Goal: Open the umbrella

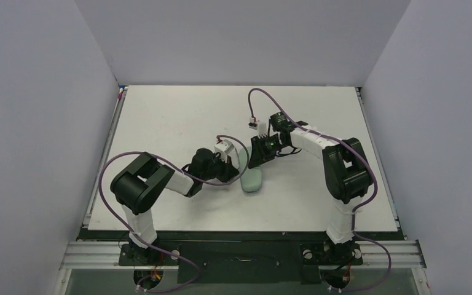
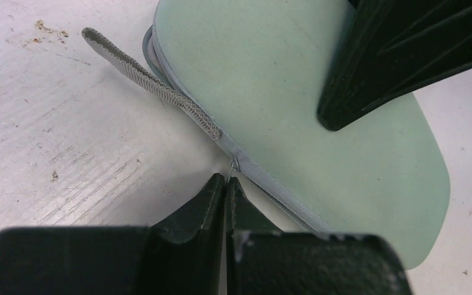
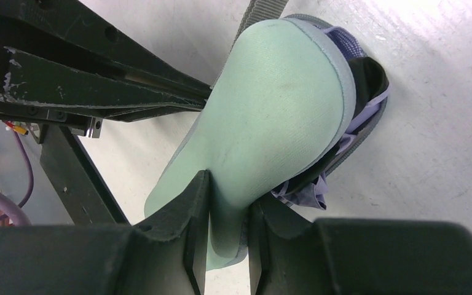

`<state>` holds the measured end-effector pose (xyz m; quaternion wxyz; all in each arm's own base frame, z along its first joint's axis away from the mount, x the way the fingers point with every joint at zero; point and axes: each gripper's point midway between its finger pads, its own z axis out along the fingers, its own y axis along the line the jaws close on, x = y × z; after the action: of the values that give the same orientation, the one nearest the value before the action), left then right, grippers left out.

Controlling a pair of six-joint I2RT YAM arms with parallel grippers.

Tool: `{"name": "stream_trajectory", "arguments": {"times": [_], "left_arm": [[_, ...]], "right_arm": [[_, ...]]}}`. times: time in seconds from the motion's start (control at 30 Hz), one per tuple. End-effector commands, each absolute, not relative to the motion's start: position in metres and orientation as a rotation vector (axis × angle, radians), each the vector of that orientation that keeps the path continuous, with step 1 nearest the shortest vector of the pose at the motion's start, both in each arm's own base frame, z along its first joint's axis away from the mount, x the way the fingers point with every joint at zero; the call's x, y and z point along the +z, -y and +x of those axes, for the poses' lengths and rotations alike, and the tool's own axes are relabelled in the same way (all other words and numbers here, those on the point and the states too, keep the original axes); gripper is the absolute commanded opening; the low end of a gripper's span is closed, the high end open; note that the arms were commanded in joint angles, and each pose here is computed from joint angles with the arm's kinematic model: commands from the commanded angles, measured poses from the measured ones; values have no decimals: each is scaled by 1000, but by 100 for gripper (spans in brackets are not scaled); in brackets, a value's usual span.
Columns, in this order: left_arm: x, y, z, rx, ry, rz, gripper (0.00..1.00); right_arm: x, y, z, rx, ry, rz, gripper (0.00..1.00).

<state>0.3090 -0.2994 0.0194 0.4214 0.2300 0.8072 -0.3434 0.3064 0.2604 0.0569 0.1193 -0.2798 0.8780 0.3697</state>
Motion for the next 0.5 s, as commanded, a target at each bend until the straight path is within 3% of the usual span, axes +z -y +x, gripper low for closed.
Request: {"name": "stream_trajectory", "arguments": {"times": [0.0,0.1,0.17,0.2,0.23,0.27,0.3,0.33,0.37,0.43,0.47], "left_arm": [[36,298,349,-810,-1982,434,0],[41,298,352,-832,-1976,427,0],[50,296,351,-848,-1968,428,0],[50,294,348,-853,-1974,429,4],[57,292,346,-867,-1968,433,17],[56,288,342,-872,-1978,434,27],[64,284,341,-877,-1972,431,48],[64,279,338,-873,-1982,428,56],[71,274,337,-868,-1977,421,76],[78,262,335,-848,-1976,420,97],[79,255,337,-830,-1979,416,98]], "right_arm": [[33,-239,284,969,-2653,-933,0],[38,-238,287,962,-2645,-930,0],[45,-238,292,952,-2636,-904,11],[53,-238,299,936,-2619,-890,21],[57,-238,301,936,-2626,-856,28],[66,-239,305,932,-2608,-837,40],[71,-239,305,937,-2612,-806,45],[78,-238,306,935,-2600,-791,54],[81,-238,305,940,-2606,-763,57],[90,-237,302,949,-2604,-728,64],[93,-237,299,953,-2598,-719,66]]}}
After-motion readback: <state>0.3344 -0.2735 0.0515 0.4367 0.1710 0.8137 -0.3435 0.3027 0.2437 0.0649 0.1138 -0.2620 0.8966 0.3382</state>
